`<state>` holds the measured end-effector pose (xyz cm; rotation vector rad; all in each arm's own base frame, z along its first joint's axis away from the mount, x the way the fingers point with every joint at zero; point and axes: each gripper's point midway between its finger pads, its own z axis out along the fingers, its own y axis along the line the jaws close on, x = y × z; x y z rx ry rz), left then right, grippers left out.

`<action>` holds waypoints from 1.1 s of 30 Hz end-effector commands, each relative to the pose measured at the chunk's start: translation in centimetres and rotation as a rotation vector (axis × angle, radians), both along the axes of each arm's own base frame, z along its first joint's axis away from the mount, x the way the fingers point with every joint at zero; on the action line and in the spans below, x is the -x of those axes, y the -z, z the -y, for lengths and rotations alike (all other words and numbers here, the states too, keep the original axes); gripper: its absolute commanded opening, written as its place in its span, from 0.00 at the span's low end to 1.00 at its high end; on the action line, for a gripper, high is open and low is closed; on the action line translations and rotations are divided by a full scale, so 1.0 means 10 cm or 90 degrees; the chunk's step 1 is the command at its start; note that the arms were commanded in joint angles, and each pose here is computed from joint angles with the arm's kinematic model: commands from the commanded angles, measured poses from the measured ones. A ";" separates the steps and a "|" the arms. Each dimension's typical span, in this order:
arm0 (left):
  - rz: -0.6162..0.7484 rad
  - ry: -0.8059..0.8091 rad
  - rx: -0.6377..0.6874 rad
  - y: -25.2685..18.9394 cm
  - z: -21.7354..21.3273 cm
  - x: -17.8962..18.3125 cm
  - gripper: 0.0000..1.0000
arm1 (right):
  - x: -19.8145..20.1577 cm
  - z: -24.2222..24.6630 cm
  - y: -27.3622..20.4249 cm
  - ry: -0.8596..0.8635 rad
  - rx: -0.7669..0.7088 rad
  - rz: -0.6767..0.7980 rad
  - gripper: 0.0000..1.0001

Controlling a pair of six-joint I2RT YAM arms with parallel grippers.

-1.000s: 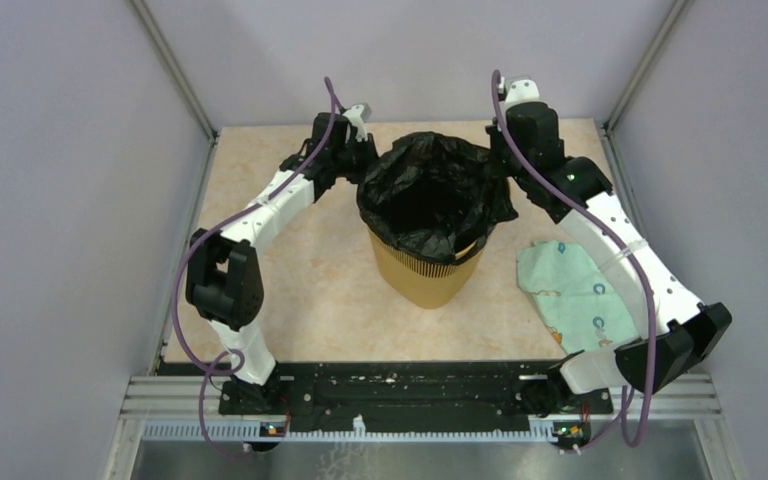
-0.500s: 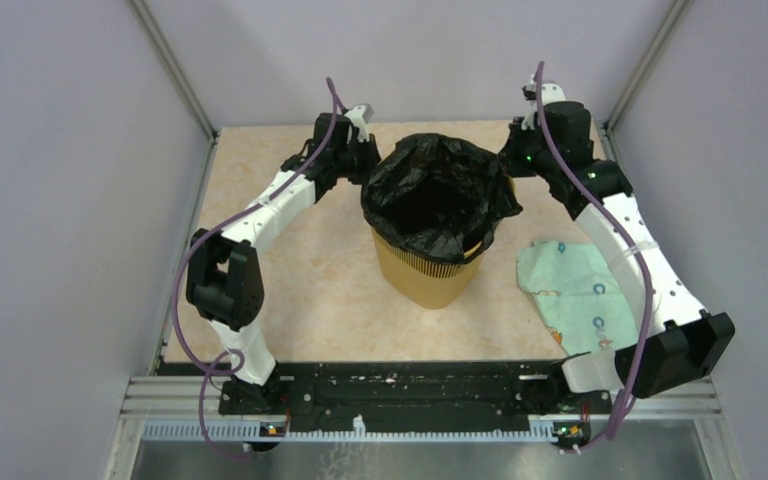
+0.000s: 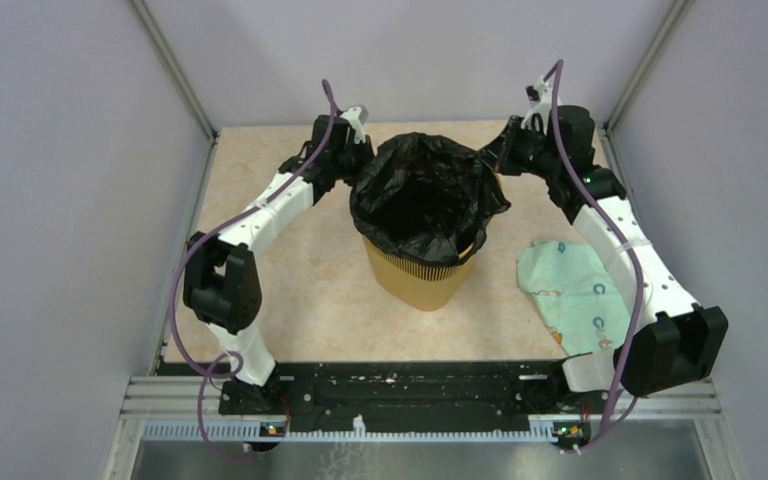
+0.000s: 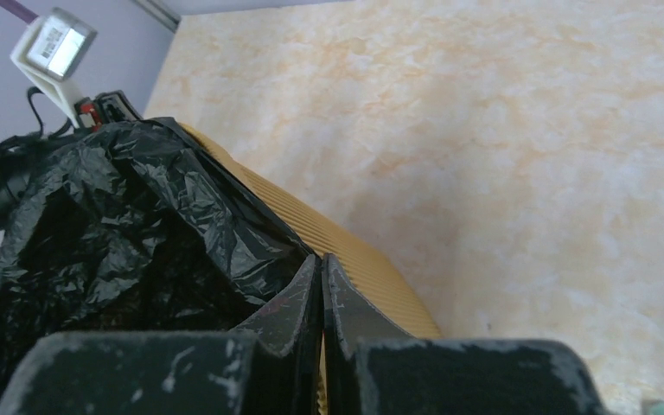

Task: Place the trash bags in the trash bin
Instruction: Place the trash bag in the trash bin.

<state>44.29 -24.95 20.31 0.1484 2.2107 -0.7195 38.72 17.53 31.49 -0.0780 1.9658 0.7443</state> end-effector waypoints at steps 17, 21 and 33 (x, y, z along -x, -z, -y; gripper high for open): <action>0.050 -0.066 -0.010 -0.39 -0.31 0.11 0.27 | -0.02 0.04 -0.31 0.032 -0.010 0.009 0.17; 0.048 -0.062 -0.007 -0.39 -0.28 0.09 0.27 | 0.04 0.14 -0.41 0.053 0.011 0.014 0.30; 0.045 -0.052 -0.010 -0.40 -0.24 0.04 0.26 | 0.35 0.34 -0.56 0.092 0.080 0.004 0.57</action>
